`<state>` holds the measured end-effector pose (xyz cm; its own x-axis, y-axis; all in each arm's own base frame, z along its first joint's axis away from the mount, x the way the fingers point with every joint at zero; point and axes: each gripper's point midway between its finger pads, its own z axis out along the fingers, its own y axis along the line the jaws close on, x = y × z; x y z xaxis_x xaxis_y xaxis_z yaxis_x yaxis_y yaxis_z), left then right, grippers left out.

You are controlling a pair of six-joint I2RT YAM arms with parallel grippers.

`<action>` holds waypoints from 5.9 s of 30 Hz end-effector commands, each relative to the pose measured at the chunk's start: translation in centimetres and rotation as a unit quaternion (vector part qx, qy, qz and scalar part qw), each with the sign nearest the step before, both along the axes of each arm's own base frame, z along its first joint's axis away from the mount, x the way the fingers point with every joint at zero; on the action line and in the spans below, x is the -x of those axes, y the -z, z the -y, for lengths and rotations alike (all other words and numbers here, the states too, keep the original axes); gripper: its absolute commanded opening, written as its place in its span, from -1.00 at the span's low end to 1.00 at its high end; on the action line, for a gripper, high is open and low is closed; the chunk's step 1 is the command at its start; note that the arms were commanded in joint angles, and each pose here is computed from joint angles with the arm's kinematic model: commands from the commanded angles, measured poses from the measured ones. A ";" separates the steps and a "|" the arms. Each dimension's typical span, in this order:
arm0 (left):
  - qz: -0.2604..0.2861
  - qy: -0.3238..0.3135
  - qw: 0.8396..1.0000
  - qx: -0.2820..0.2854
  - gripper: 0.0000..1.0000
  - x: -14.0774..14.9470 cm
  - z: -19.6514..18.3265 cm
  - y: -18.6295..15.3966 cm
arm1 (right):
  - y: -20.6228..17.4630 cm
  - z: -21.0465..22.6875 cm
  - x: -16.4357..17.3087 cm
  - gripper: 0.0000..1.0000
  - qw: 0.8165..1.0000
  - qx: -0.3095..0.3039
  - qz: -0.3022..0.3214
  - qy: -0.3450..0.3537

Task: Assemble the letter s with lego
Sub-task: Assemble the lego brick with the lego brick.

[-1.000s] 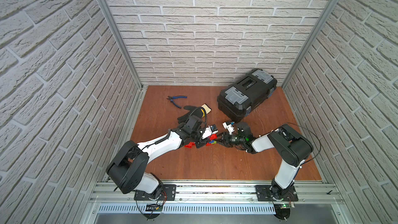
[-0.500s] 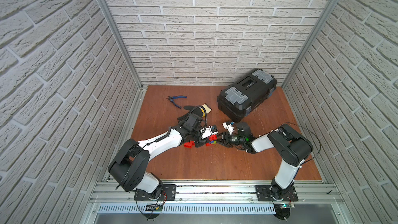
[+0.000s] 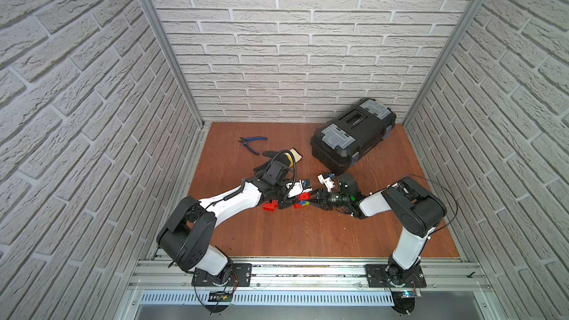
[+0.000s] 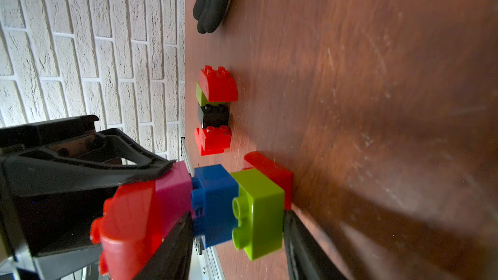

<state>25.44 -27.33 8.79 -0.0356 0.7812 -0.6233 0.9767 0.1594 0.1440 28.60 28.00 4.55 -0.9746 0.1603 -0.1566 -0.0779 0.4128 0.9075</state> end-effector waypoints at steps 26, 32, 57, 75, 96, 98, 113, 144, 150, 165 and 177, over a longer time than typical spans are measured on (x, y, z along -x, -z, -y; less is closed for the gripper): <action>-0.019 0.023 0.996 -0.080 -0.46 0.4 -1.6 3.8 | 1.4 -0.2 0.6 0.09 1.000 0.004 -0.015 -0.008; -0.012 0.021 0.998 -0.066 -0.37 0.3 -1.4 3.0 | 1.1 -0.4 0.6 0.11 1.000 -0.007 -0.013 -0.012; 0.006 0.016 1.000 -0.014 -0.13 -0.2 -0.9 0.1 | 0.4 -0.6 0.7 0.12 1.000 -0.018 -0.003 -0.021; 0.010 0.038 0.999 0.004 -0.01 -0.3 0.6 -1.6 | 0.4 -0.5 0.8 0.12 1.000 -0.012 -0.003 -0.023; -0.024 0.059 0.997 -0.032 -0.41 0.5 0.5 0.5 | 0.3 -0.6 0.9 0.10 1.000 -0.011 -0.002 -0.028; -0.029 0.060 0.997 -0.040 -0.41 0.7 0.4 1.0 | 0.3 -0.6 0.9 0.10 1.000 -0.011 -0.001 -0.029; -0.057 0.069 0.992 -0.084 -0.44 0.6 0.1 3.4 | 0.6 -0.5 1.1 0.10 0.999 -0.010 0.000 -0.036; -0.033 0.075 0.994 -0.078 -0.39 0.4 0.6 1.7 | -0.6 -0.7 1.1 0.23 0.998 -0.048 0.013 -0.043; -0.032 0.073 0.994 -0.074 -0.35 0.4 0.7 1.5 | -1.0 -0.6 1.2 0.27 0.998 -0.050 0.019 -0.044; -0.026 0.069 0.996 -0.056 -0.16 0.2 0.8 0.5 | -1.4 -0.3 1.3 0.29 0.997 -0.065 0.027 -0.044; -0.024 0.065 0.997 -0.045 -0.02 0.1 0.9 0.0 | -0.5 0.9 1.6 0.31 0.998 -0.036 0.027 -0.043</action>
<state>25.71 -28.08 8.54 0.0320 0.8448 -0.5341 0.9939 0.0293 0.1059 27.24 27.41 4.24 -0.9828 0.1080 -0.1498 -0.1054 0.3378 0.9353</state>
